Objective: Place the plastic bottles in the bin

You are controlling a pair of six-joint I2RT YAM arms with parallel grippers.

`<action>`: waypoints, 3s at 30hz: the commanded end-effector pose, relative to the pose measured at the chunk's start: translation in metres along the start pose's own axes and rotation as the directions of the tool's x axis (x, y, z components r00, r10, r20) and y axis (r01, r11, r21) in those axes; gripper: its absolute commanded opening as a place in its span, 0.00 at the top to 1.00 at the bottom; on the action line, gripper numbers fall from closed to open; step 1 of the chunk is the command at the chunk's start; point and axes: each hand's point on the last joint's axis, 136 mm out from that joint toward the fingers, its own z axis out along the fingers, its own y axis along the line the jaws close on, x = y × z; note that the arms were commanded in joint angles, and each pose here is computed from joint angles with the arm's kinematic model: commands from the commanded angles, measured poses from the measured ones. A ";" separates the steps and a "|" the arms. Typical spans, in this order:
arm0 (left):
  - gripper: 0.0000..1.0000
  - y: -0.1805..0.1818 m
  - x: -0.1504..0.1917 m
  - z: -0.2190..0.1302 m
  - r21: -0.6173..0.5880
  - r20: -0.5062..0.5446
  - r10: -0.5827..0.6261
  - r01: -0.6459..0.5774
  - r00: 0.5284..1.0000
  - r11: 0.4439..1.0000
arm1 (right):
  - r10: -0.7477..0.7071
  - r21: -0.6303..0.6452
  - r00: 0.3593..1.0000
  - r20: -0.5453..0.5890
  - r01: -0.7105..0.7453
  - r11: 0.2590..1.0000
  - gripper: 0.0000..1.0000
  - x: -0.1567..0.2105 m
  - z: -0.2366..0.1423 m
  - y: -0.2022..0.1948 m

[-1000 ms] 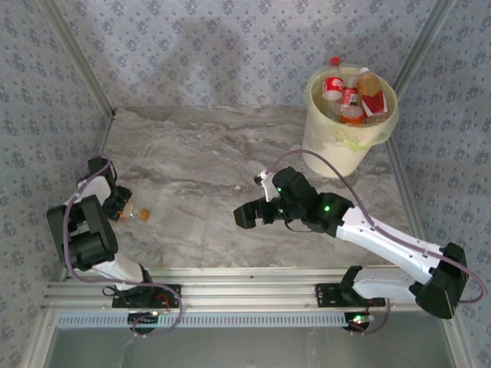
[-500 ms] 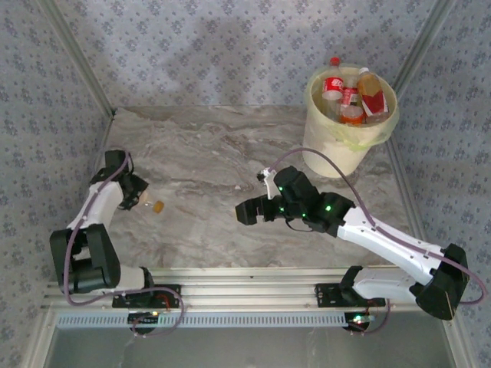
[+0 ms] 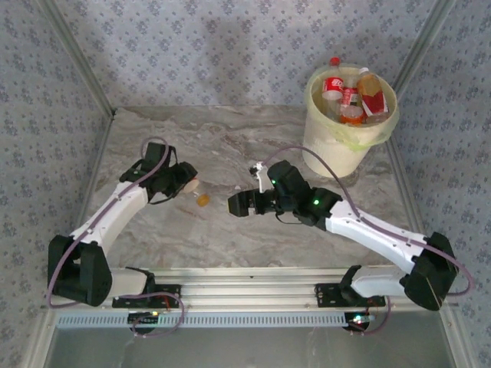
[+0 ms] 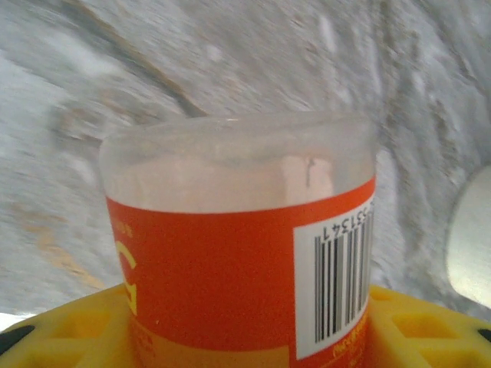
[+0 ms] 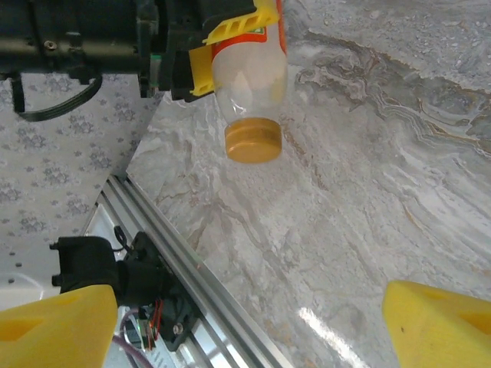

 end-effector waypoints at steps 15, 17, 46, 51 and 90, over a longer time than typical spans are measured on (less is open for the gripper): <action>0.52 -0.072 0.019 -0.018 0.189 -0.001 0.019 -0.018 1.000 0.982 | 0.057 0.025 0.998 0.026 -0.057 0.998 0.15 -0.013 0.014 0.007; 0.52 -0.074 0.022 -0.018 0.195 -0.014 0.024 -0.021 1.000 0.980 | 0.059 0.013 0.998 0.027 -0.060 0.998 0.16 -0.013 0.015 0.009; 0.51 -0.089 0.050 -0.024 0.249 -0.094 0.052 -0.027 0.994 0.968 | 0.043 0.119 0.999 -0.028 -0.039 0.992 0.25 -0.018 0.052 -0.007; 0.51 -0.088 0.051 -0.024 0.247 -0.100 0.057 -0.030 0.993 0.969 | 0.070 0.173 0.997 -0.036 -0.063 0.983 0.22 -0.014 0.048 -0.022; 0.00 -0.169 0.063 -0.062 0.629 -0.099 0.234 -0.122 0.967 0.768 | 0.051 0.245 0.999 0.005 -0.051 0.968 0.64 -0.011 -0.030 -0.048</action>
